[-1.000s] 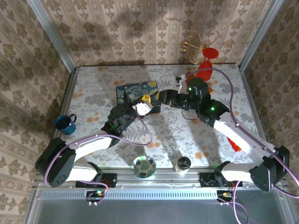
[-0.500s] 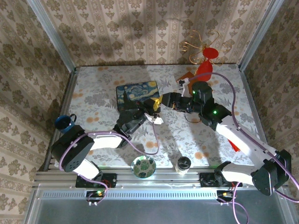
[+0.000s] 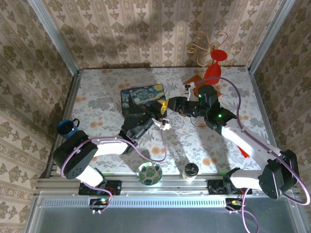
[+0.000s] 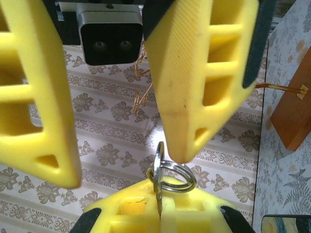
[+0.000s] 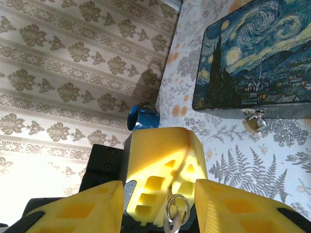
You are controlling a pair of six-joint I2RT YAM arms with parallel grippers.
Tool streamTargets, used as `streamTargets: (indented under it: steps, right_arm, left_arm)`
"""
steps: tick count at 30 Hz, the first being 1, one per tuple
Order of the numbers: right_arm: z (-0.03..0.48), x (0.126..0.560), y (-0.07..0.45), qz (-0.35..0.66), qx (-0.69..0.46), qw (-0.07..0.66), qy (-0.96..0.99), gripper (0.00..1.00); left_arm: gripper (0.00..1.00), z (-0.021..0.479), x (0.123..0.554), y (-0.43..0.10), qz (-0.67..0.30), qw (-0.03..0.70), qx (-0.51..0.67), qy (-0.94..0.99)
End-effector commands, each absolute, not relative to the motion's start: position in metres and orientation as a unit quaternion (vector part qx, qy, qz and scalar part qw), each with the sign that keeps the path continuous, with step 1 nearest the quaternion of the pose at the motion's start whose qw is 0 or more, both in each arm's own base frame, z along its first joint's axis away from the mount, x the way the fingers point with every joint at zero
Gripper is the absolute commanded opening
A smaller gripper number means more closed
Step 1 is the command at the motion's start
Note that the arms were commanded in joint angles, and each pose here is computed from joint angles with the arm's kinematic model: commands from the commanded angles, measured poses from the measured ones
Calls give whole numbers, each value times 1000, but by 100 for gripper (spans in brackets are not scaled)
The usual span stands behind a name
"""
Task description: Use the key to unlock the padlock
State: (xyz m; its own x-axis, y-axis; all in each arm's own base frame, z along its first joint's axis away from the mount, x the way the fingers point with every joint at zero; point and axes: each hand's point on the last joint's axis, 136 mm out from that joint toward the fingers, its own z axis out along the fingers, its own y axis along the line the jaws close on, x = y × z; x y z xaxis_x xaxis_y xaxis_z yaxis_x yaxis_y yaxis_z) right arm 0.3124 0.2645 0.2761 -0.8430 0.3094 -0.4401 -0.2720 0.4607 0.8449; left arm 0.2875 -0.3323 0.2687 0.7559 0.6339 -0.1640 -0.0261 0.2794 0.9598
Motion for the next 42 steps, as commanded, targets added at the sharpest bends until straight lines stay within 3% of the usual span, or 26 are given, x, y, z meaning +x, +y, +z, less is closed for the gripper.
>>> streamTargets:
  steps: [1,9,22,26,29,30,33,34,38,42]
  right_arm:
    - [277,311,267,532,5,276,801,43]
    - [268,314,264,522,21,276,807,38]
    - [266,316,273,540,18,267,798,20]
    - [267,316,275,542,16,266,797,2]
    - [268,317,273,538,17,272,798,0]
    - [268,318,272,535,18,276,798,0]
    - [273,320,266,528,13,295,796,0]
    - [276,321,264,526,10,305,794,0]
    - [288,326,256,530,2,334,779,0]
    - [300,323,257,539,-31,352,765,0]
  left_arm:
    - [0,299,285,-328,242,773,528,257]
    - [0,301,288,-325,244,773,521,266]
    - [0,306,291,-324,245,776,512,276]
    - [0,307,293,-323,242,778,505,285]
    - [1,311,292,-319,227,785,495,295]
    - [17,313,289,-318,220,789,491,297]
    - [84,314,277,-310,188,799,485,302]
    - [100,317,271,-305,168,805,476,311]
    - [100,329,256,-270,63,829,394,391]
    - [100,325,245,-248,-57,790,365,490]
